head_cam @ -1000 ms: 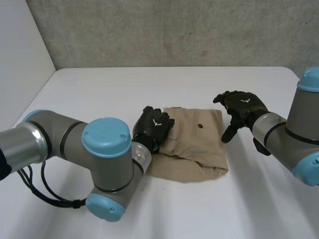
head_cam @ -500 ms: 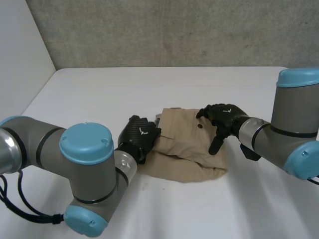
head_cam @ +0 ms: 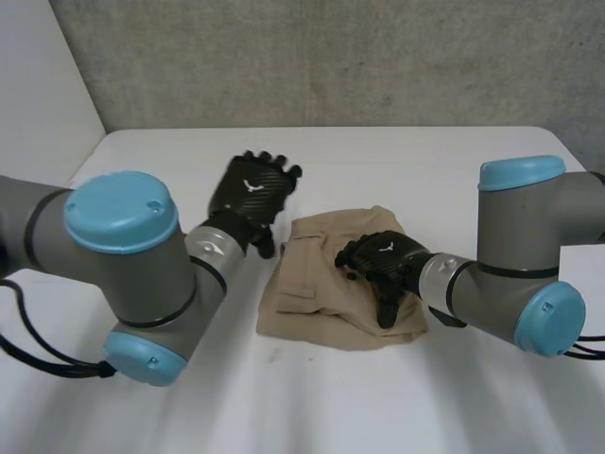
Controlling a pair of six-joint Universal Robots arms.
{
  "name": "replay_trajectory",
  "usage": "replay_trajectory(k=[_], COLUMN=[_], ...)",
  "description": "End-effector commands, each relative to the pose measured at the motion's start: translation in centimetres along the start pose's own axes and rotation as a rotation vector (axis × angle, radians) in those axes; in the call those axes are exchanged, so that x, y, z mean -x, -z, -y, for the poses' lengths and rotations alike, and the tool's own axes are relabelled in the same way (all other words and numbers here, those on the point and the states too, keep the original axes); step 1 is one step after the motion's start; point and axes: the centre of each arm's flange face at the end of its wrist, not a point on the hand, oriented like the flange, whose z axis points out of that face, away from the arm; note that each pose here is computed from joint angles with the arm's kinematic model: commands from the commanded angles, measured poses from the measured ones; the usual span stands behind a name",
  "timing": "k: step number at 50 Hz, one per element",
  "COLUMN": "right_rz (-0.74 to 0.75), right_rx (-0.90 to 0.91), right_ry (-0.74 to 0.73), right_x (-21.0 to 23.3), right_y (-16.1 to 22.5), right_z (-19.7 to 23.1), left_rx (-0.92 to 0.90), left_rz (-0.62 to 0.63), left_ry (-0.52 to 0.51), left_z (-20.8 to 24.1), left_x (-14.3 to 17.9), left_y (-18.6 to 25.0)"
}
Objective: Fold the shorts.
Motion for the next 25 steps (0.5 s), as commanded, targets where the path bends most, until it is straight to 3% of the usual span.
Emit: replay_trajectory(k=[1, 6, 12, 20, 25], right_rz=[0.002, -0.049, -0.114, -0.140, -0.141], right_rx=[-0.019, -0.023, 0.000, -0.014, -0.031], right_ry=[0.004, 0.002, -0.008, -0.067, -0.116], right_x=[0.4, -0.3, -0.7, -0.8, -0.9], right_y=[0.7, 1.2, 2.2, 3.2, 3.3], right_z=[0.7, 1.3, 1.3, 1.8, 2.0], left_rx=[0.014, 0.039, 0.110, 0.168, 0.175], left_rz=[-0.161, -0.168, -0.090, -0.053, -0.065], left_ry=[0.095, 0.095, 0.076, -0.039, -0.059], left_z=[-1.3, -2.1, -3.3, -4.8, -5.0], left_x=[-4.0, -4.8, -4.0, -3.9, -4.2], left_y=[0.0, -0.4, -0.8, -0.6, -0.4])
